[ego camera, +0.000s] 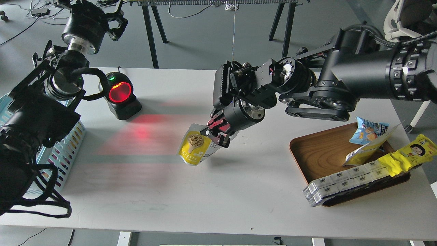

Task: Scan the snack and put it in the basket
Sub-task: 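Carry the yellow packet toward the table center and lower it, then open the right gripper, release the packet, and withdraw the right arm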

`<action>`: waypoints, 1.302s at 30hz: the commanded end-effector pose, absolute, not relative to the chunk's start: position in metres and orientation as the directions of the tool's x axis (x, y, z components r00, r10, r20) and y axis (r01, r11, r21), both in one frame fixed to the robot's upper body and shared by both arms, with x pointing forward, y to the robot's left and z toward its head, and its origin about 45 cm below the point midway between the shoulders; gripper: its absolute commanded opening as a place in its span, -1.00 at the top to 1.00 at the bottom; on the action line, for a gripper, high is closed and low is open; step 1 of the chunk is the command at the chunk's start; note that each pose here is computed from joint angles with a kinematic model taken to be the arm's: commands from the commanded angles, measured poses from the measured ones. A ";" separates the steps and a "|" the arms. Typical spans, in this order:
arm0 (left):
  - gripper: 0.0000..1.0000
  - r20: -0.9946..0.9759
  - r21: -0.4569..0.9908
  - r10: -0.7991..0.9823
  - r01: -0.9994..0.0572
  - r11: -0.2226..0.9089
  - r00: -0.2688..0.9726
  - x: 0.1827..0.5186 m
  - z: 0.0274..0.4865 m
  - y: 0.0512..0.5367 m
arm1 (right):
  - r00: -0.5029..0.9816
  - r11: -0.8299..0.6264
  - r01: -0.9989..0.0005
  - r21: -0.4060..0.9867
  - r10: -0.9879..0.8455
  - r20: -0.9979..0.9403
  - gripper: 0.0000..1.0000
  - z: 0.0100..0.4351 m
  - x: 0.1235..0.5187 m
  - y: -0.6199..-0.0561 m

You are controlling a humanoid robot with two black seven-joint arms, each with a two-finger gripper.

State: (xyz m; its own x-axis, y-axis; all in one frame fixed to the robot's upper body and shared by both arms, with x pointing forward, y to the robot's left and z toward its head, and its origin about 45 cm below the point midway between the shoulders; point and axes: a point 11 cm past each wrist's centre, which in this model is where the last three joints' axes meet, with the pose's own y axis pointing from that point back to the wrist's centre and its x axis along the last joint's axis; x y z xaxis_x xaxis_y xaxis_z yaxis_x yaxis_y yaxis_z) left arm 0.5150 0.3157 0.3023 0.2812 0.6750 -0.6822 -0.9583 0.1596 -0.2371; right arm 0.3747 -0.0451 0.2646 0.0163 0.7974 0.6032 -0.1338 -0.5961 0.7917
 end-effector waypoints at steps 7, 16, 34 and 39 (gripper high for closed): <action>-0.99 -0.683 -0.235 0.675 -0.959 0.160 0.280 0.515 0.301 0.316 | 0.017 -0.595 -0.134 0.792 0.798 0.603 0.81 0.265 0.375 -0.045; -0.99 -0.682 -0.236 0.675 -0.959 0.160 0.280 0.515 0.302 0.316 | 0.016 -0.604 -0.134 0.786 0.791 0.611 0.28 0.267 0.375 -0.043; -0.99 -0.657 -0.247 0.707 -0.961 0.126 0.261 0.515 0.317 0.341 | 0.215 -0.725 -0.229 0.650 0.613 0.760 -0.37 0.328 0.388 -0.082; -0.99 -0.647 -0.247 0.720 -0.962 0.114 0.252 0.513 0.320 0.351 | 0.325 -0.770 -0.308 0.558 0.466 0.823 -0.41 0.366 0.398 -0.111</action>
State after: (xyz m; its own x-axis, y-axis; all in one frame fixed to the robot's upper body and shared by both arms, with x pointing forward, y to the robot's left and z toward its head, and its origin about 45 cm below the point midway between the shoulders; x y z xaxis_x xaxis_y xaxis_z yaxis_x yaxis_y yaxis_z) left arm 0.5139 0.3452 0.3183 0.2578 0.7108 -0.6544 -0.9613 0.1210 -0.2473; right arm 0.3911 -0.0928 0.3438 0.2678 0.5512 0.7902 -0.2579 -0.7492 0.6100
